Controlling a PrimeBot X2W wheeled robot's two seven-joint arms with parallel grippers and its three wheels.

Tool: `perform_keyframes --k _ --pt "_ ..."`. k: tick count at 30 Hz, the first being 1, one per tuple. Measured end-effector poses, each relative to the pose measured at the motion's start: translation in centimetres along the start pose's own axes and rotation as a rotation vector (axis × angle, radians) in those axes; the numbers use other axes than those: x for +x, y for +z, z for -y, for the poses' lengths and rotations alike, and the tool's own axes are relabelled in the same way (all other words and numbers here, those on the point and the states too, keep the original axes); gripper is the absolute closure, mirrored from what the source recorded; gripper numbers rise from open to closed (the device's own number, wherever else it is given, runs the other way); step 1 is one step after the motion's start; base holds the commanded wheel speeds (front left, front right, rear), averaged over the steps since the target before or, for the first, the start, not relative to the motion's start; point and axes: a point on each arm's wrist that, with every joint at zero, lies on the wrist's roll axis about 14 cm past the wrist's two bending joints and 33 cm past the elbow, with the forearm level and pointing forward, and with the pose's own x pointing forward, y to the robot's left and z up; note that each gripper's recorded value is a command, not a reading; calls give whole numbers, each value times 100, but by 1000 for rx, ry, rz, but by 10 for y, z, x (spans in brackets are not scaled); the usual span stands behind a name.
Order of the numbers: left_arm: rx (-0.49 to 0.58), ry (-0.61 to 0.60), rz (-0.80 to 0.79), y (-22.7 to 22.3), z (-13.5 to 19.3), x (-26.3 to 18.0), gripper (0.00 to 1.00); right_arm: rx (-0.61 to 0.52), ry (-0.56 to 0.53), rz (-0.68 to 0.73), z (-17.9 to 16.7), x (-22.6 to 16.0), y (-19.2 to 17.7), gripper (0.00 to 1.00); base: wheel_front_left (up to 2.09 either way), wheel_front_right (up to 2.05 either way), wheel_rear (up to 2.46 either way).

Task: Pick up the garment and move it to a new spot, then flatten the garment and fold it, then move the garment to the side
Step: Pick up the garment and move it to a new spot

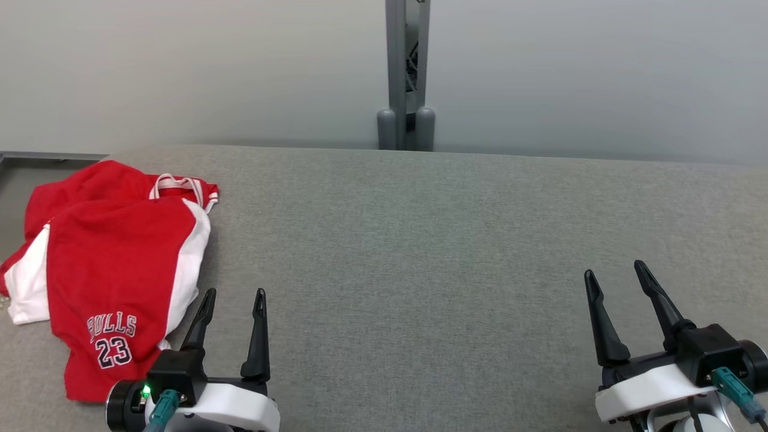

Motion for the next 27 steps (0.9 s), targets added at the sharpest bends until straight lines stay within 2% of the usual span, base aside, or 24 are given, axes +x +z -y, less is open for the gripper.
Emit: perform_keyframes --k 17,27 --pt "48 276 45 18 -90 -58 0 93 315 4 -109 38 -3 0 0 0 0" --pt "55 398 58 23 -121 -92 0 119 450 12 -158 45 0 0 0 0 0"
